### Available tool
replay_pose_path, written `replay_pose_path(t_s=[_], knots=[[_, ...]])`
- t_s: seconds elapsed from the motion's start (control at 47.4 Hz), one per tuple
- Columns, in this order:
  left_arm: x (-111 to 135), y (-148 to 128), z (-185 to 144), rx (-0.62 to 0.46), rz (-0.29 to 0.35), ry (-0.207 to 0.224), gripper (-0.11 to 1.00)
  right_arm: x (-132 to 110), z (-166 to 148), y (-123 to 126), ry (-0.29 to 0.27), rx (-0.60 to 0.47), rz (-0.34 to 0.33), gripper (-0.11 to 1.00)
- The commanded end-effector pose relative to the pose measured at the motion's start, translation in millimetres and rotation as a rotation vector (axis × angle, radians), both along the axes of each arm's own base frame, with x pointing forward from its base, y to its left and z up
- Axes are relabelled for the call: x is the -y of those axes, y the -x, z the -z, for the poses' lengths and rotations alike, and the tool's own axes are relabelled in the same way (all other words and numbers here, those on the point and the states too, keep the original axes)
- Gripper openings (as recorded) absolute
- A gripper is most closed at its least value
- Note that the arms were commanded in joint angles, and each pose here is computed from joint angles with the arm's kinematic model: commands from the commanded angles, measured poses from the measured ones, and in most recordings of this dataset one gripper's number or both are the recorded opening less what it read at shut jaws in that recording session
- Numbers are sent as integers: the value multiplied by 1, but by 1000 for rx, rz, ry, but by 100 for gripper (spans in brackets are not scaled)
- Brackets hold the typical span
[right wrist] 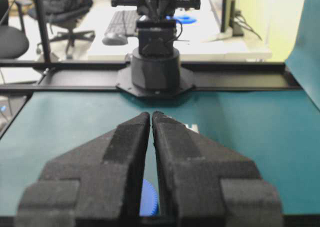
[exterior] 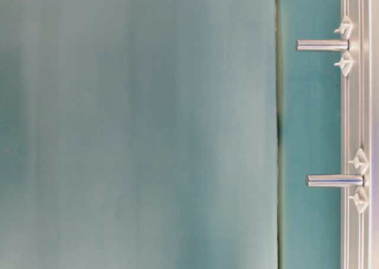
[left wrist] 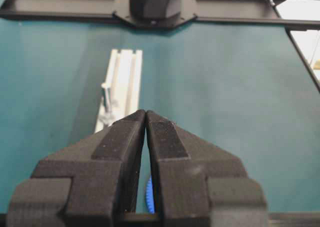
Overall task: Find the location of the shaft and insert the large gear.
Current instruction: 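Move the left gripper from rest toward the blue gear, then lower the left gripper over the gear hub and close on it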
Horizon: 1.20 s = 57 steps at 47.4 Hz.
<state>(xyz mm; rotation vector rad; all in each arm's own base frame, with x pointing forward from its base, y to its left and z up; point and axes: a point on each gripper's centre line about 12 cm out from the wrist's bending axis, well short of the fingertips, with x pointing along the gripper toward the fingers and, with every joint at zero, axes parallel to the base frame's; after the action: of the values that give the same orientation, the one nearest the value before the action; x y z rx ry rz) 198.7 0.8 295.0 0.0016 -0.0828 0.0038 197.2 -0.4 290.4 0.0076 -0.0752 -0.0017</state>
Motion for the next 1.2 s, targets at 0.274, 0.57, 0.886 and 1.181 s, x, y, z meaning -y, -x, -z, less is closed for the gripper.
replay_pose_path(t_s=[0.274,0.57,0.886,1.181], knots=[[20,-25,10,-280,84,55,0,-1,23,14,-93,-71,-10,1],[37,-79,31,-482,120,31,0,-1,35,14,-102,-311,5,0],[42,-120,64,-647,113,14,0,-1,43,17,-115,-394,9,0],[46,-144,79,-722,112,8,0,-1,52,21,-135,-478,15,0]])
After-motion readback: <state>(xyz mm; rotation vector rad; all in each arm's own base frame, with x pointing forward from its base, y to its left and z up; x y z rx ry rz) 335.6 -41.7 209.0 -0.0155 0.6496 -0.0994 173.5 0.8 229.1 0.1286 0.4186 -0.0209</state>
